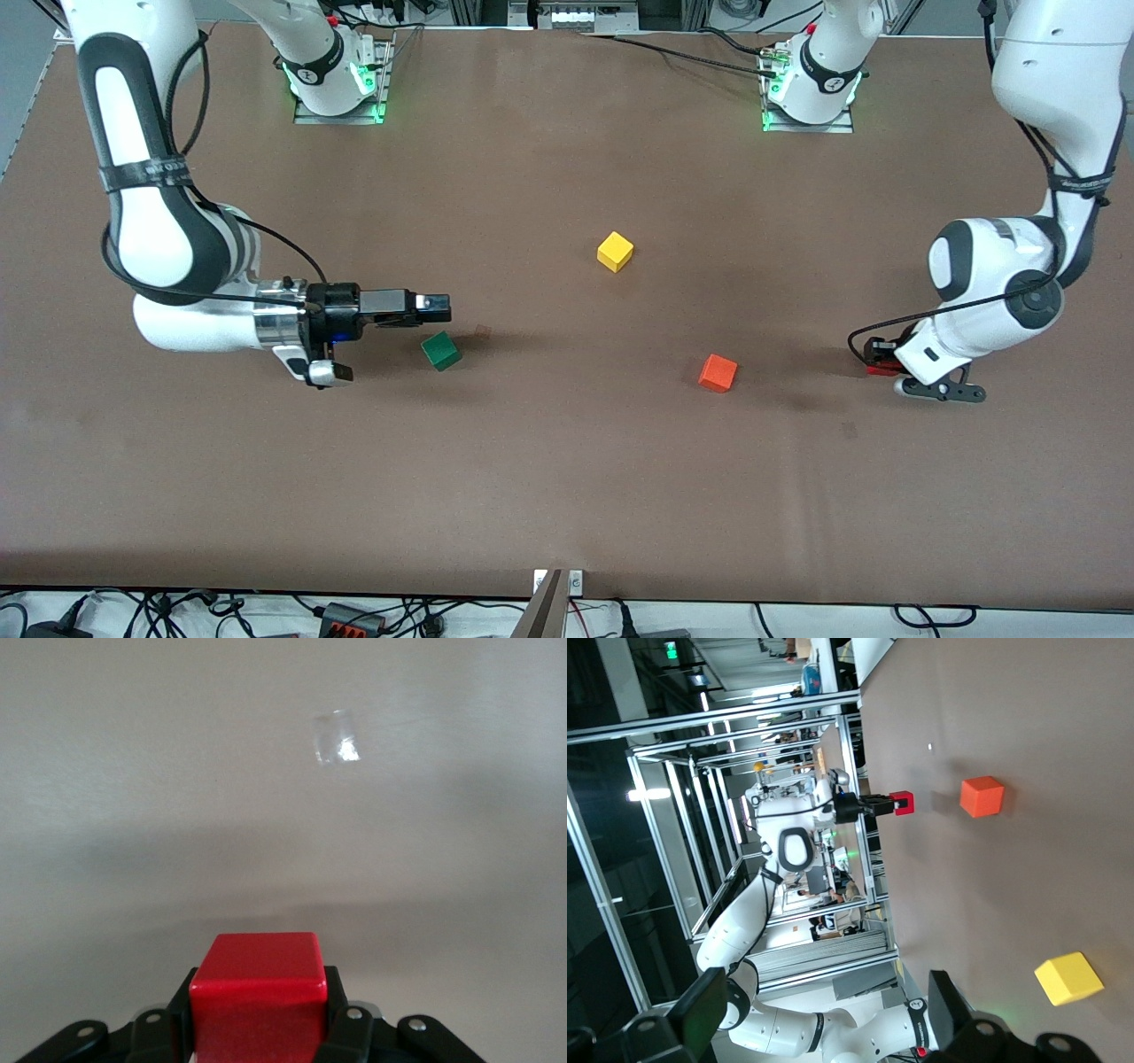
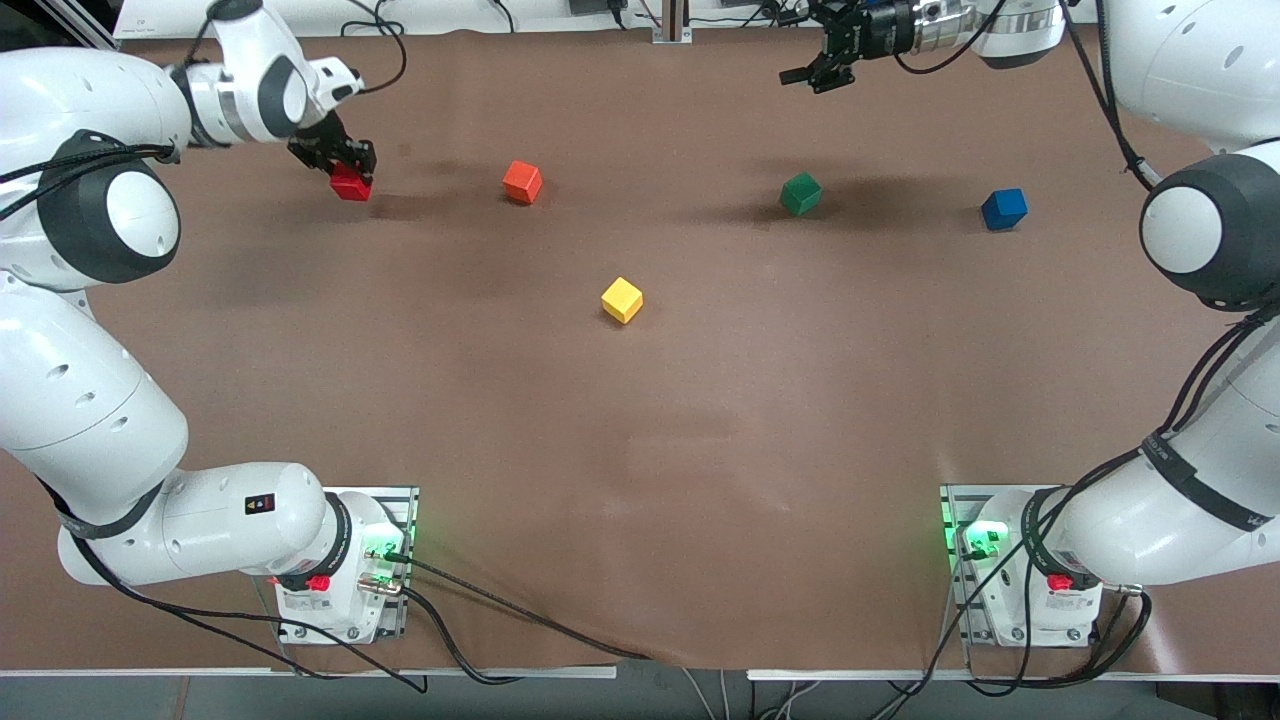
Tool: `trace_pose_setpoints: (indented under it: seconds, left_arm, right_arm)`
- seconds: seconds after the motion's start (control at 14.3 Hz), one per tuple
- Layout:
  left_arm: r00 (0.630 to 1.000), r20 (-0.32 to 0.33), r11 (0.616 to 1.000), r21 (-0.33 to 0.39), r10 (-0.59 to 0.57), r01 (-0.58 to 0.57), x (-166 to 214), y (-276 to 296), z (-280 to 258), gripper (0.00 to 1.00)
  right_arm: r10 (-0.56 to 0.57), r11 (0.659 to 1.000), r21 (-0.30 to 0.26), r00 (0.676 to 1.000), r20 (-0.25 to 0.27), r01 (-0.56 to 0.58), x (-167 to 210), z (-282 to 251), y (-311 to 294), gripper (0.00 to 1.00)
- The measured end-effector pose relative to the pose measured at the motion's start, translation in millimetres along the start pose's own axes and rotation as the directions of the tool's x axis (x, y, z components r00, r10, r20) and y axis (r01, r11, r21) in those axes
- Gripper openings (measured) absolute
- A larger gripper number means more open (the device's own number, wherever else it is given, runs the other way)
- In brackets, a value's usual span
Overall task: Pass red block to right arm, stack on blue
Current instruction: 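Grasp and lift the red cube with the left gripper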
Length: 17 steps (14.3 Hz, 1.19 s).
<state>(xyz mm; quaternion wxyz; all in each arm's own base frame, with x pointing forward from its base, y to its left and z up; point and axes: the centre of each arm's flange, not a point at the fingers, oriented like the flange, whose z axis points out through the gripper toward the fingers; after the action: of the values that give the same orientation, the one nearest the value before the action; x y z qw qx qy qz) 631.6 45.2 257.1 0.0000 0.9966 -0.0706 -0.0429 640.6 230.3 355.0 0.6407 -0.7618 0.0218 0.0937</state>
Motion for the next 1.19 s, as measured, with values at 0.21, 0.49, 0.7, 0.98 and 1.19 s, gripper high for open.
trace_pose_setpoints:
  seconds: [0.21, 0.49, 0.7, 0.98, 1.19]
  left_arm:
    - [0.995, 0.073, 0.998, -0.022, 0.068, -0.067, 15, 20, -71, 0.56]
    - [0.985, 0.056, 0.979, -0.139, 0.16, -0.151, 24, 93, -137, 0.56]
    - [0.979, 0.0, 0.934, -0.3, 0.203, -0.193, 23, 148, -189, 0.56]
    - [0.93, -0.128, 0.782, -0.51, 0.344, -0.359, 19, 183, -223, 0.56]
    - [0.811, -0.357, 0.558, -0.593, 0.463, -0.58, 21, 197, -231, 0.56]
  right_arm:
    - [-0.006, 1.0, 0.001, 1.0, 0.021, 0.006, -4, 17, -2, 1.0]
    - [-0.01, 1.0, -0.002, 0.999, 0.046, 0.01, -9, 36, -5, 1.0]
    - [-0.009, 1.0, 0.007, 0.999, 0.033, 0.009, -14, 65, -9, 1.0]
    - [0.01, 0.998, 0.061, 1.0, 0.013, -0.011, -14, 71, -13, 1.0]
    - [0.014, 0.998, 0.062, 1.0, 0.013, -0.015, -14, 71, -11, 1.0]
